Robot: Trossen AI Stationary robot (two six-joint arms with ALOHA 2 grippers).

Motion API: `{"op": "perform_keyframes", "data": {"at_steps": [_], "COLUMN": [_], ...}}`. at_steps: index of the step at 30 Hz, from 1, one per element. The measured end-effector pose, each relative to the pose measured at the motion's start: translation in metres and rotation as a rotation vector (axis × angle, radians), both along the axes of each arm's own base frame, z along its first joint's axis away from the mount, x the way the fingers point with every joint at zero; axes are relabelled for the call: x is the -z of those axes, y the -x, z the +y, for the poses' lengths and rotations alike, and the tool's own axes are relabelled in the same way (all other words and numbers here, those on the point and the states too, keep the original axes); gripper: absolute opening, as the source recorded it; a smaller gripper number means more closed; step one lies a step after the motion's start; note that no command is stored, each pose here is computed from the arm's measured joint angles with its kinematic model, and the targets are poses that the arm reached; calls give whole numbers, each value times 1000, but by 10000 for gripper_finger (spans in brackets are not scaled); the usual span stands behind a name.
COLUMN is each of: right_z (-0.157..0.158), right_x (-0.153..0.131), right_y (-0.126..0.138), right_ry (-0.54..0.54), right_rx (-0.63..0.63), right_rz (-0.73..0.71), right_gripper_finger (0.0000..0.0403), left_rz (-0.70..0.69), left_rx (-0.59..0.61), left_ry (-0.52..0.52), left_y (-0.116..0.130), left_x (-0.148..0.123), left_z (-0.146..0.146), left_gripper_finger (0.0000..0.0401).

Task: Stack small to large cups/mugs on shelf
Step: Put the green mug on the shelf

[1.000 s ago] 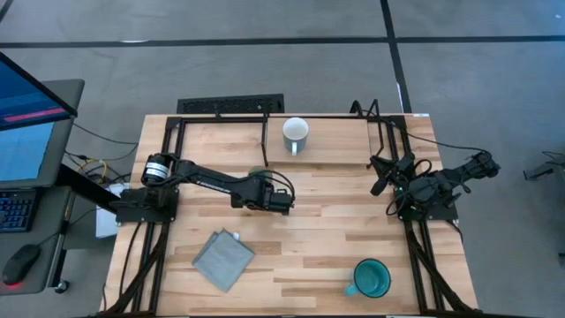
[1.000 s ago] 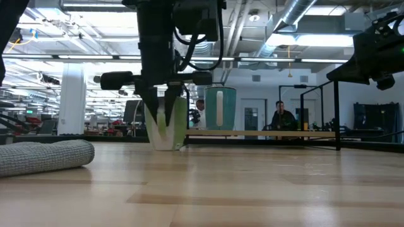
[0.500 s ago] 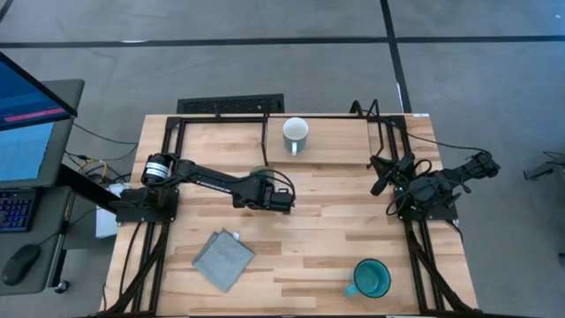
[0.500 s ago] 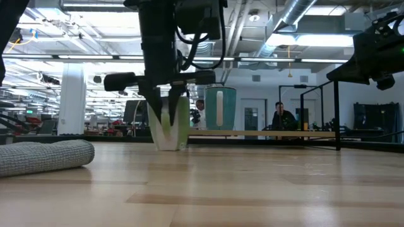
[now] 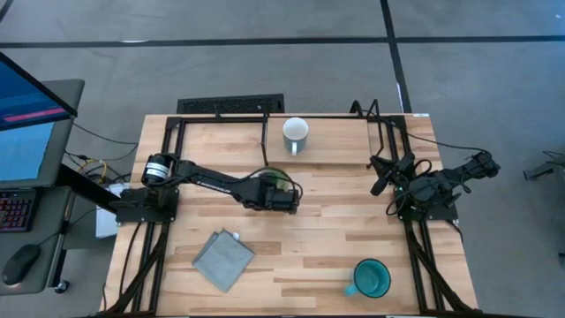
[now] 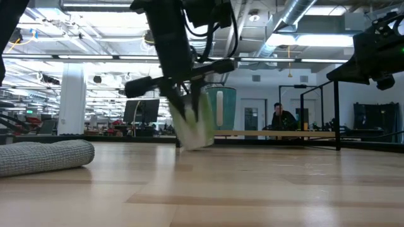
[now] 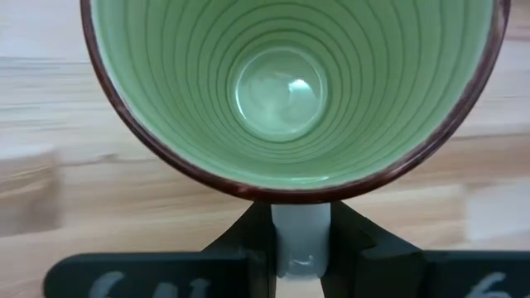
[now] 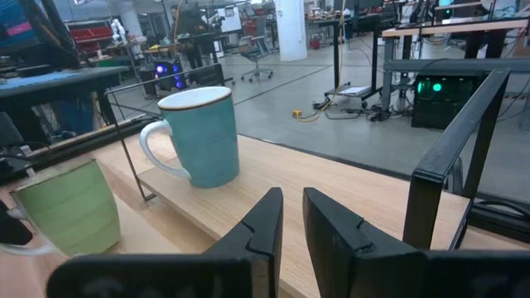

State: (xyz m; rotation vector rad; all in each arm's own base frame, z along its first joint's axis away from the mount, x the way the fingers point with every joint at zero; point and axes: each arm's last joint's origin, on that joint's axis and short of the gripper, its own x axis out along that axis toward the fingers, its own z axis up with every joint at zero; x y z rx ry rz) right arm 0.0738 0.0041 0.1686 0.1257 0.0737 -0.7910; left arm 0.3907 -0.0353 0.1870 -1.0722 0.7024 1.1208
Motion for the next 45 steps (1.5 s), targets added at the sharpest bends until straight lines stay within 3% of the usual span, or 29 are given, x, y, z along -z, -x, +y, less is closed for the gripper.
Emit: {"op": "perform_keyframes", "data": {"at_steps": [18,29,35,45], "right_z": [0,0,0,0], "right_x": [0,0,0,0], "right_y": [0,0,0,0], "right_ry": [0,0,0,0], "right_rx": [0,0,0,0], "right_rz": [0,0,1,0], "right_gripper_finger": [74,74,74,74], "left_rz": [-483,-395,-385,-364], "left_rx": [246,274,250,268], "left_ry": [-221,-334,-355,-363], "left_y": [-48,-57,-58,-57], "left_x": [-37,-94,-109,-109], "left_z": [1,27,41,50], "left_gripper_finger": [38,38,38,38]}}
